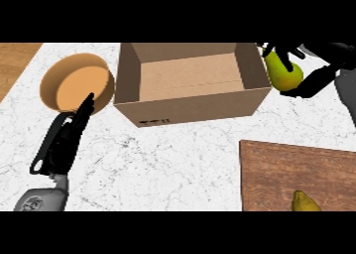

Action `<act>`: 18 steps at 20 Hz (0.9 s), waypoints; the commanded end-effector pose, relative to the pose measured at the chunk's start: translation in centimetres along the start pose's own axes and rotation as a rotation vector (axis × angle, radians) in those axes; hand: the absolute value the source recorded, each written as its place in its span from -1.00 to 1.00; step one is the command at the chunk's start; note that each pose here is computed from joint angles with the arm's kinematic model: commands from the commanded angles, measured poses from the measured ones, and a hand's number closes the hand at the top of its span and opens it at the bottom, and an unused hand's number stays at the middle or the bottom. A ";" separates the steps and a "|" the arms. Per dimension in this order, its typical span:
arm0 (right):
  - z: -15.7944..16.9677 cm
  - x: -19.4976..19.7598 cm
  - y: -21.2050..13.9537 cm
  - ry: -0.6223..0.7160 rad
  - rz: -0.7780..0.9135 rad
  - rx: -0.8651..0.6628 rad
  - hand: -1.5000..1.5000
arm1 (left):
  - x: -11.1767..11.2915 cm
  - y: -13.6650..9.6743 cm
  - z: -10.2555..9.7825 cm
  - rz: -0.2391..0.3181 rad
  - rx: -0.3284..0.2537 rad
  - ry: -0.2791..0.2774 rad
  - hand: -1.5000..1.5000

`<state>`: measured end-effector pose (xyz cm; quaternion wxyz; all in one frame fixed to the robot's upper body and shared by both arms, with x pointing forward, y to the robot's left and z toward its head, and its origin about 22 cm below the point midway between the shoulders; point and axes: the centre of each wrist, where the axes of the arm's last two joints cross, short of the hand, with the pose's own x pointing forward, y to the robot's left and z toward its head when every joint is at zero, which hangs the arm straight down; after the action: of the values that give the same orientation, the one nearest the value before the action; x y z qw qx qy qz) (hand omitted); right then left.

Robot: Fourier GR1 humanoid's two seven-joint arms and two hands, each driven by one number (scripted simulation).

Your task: Pick the pear from the cutting board and place it in the cardboard box

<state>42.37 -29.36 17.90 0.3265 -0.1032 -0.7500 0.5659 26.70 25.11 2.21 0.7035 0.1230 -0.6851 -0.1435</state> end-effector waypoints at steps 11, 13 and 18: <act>-8.9 2.3 -3.6 -0.313 -0.291 0.029 1.00 | -0.5 1.5 0.6 -0.007 0.052 0.032 0.00; -12.7 4.3 -1.7 -0.328 -0.273 0.044 1.00 | -0.7 0.7 0.1 0.016 0.059 0.054 0.00; -14.9 5.2 -0.2 -0.319 -0.267 0.085 1.00 | -0.4 1.9 0.6 -0.002 0.056 0.036 0.00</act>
<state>47.22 -17.49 22.86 0.2912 0.0365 -0.7911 0.5367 26.45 26.43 2.26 0.7143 0.1439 -0.6743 -0.1198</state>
